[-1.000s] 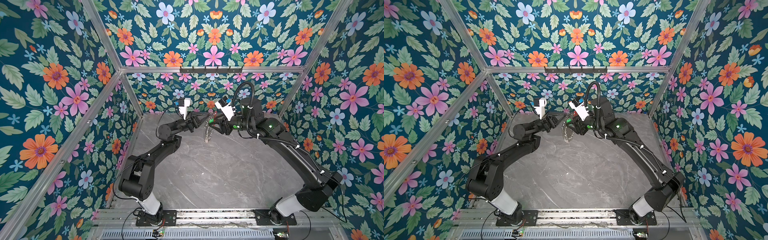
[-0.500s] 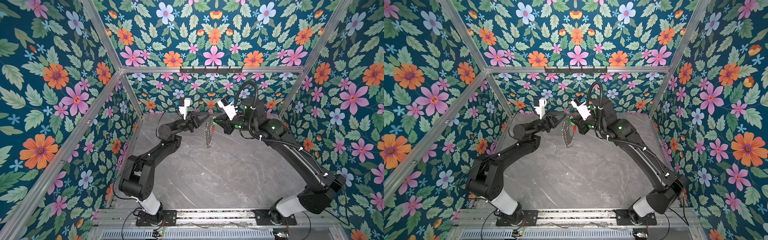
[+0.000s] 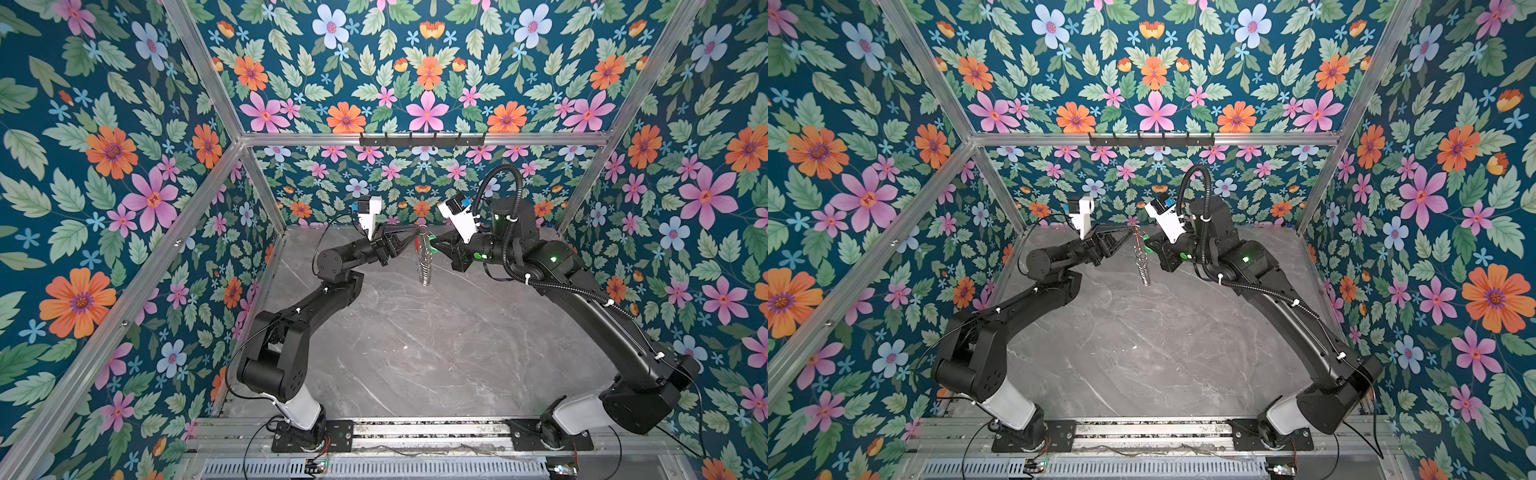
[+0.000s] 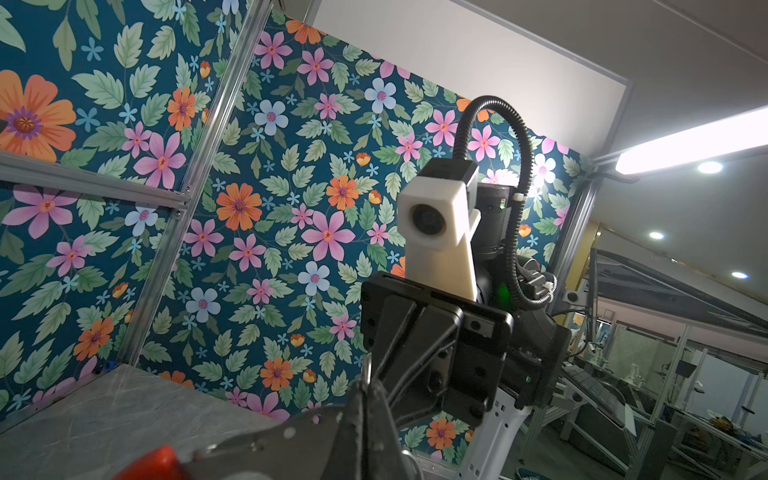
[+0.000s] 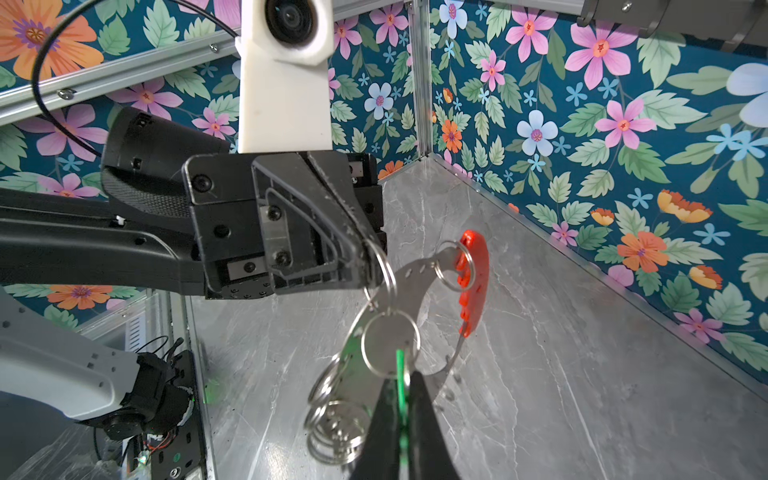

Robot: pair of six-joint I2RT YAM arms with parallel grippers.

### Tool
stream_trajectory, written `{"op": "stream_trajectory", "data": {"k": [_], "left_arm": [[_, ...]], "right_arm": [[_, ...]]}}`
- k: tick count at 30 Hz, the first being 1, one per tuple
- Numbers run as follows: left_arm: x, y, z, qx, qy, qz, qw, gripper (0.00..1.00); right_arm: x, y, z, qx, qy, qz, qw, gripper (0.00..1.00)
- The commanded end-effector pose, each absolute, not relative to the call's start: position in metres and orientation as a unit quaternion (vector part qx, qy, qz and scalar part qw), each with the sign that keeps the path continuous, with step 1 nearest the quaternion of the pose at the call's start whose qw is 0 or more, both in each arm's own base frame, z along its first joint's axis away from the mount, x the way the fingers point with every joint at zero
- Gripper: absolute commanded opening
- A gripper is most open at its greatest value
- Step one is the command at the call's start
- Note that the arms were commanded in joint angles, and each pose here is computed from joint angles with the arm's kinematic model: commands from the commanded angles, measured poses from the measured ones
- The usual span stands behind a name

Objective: Put the keys on the keyring

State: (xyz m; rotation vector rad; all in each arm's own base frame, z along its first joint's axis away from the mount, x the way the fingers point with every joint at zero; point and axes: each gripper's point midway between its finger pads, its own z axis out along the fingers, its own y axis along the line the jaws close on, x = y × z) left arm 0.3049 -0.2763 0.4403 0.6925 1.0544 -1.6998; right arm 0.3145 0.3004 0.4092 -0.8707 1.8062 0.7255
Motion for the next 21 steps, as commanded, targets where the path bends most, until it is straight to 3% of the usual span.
{"op": "stream_trajectory", "data": {"k": [1, 2, 3, 5, 7, 12, 21], "left_arm": [[0.298, -0.271, 0.452, 0.291, 0.411, -0.698, 0.51, 0.0], [0.298, -0.271, 0.452, 0.291, 0.411, -0.698, 0.51, 0.0], [0.298, -0.271, 0.452, 0.291, 0.411, -0.698, 0.51, 0.0], [0.299, -0.271, 0.45, 0.289, 0.412, -0.698, 0.51, 0.0], [0.3, -0.272, 0.447, 0.288, 0.416, -0.697, 0.509, 0.0], [0.313, -0.276, 0.424, 0.275, 0.452, -0.678, 0.51, 0.0], [0.375, -0.305, 0.301, 0.252, 0.643, -0.526, 0.496, 0.0]], "right_arm": [[0.313, 0.298, 0.408, -0.362, 0.74, 0.292, 0.486, 0.11], [0.314, 0.297, 0.409, -0.36, 0.74, 0.29, 0.488, 0.14], [0.314, 0.297, 0.408, -0.358, 0.741, 0.289, 0.489, 0.22], [0.315, 0.293, 0.407, -0.355, 0.744, 0.283, 0.491, 0.48], [0.316, 0.29, 0.405, -0.349, 0.748, 0.274, 0.493, 0.6], [0.32, 0.27, 0.395, -0.311, 0.76, 0.255, 0.51, 0.64], [0.313, 0.207, 0.354, -0.21, 0.795, 0.237, 0.517, 0.64]]}}
